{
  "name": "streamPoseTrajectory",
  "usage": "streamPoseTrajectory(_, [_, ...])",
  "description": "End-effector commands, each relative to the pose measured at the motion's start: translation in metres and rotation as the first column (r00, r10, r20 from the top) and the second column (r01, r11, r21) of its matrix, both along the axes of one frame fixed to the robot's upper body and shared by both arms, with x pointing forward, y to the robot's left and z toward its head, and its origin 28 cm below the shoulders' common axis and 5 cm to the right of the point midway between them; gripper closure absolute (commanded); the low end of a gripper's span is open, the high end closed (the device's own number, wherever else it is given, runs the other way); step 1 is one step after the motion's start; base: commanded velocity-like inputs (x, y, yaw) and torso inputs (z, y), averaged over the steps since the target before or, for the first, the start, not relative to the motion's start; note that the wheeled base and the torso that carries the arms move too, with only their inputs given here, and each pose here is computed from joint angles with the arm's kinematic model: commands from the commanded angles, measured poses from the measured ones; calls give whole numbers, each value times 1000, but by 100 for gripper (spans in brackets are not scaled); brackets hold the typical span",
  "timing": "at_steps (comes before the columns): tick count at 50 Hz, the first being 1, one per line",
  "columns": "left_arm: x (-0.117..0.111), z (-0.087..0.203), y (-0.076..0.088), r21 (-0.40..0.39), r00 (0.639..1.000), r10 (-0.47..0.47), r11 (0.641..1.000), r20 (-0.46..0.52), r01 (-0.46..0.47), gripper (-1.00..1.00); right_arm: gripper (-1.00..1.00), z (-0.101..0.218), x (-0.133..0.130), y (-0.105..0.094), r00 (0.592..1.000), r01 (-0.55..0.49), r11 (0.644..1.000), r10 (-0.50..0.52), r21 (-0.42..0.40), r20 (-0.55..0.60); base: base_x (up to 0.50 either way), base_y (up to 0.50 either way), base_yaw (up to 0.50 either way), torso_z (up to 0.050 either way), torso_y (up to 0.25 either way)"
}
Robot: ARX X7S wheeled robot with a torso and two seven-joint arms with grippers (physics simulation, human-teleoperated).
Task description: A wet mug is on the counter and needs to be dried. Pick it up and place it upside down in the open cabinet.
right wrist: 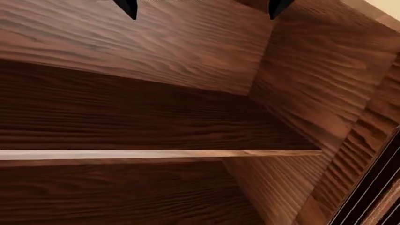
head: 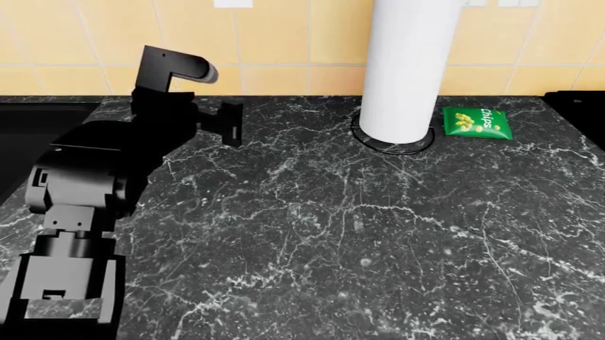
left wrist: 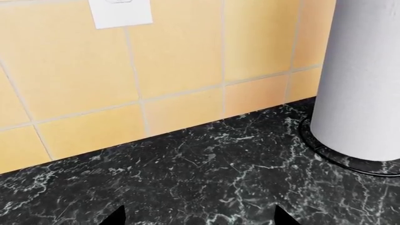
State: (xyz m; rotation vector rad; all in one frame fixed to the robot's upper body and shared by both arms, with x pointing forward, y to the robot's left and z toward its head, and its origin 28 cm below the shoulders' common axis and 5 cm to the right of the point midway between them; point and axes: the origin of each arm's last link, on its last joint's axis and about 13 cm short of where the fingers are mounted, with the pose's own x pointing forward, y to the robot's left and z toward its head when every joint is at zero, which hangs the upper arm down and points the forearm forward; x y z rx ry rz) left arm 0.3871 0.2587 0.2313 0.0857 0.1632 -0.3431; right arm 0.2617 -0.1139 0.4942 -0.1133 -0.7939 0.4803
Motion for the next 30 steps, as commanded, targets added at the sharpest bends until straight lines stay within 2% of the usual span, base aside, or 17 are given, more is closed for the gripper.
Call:
streamPoseTrajectory(1, [0, 1, 0, -4, 1000, 1, 1000, -1, -1, -100, -100, -13, -22, 11, 998, -66, 997, 65, -49, -14, 0, 0, 0, 0, 0])
streamPoseTrajectory(12, [0, 1, 0, -7, 1000, -1, 1000, -2, 1, -100, -100, -32, -24, 16, 985, -148, 988, 143, -38, -94, 0, 0, 0, 0, 0])
streamPoseTrajectory(21, [1, 0, 0, -10, 1000, 0, 1000, -6, 0, -100, -100, -71, -22, 14, 934, -218, 974, 228, 67, -276, 0, 0, 0, 0, 0])
streamPoseTrajectory(30, [0, 2, 0, -10, 1000, 0, 1000, -3, 0, -100, -100, -92, -22, 10, 900, -220, 965, 258, 144, -351, 0, 0, 0, 0, 0])
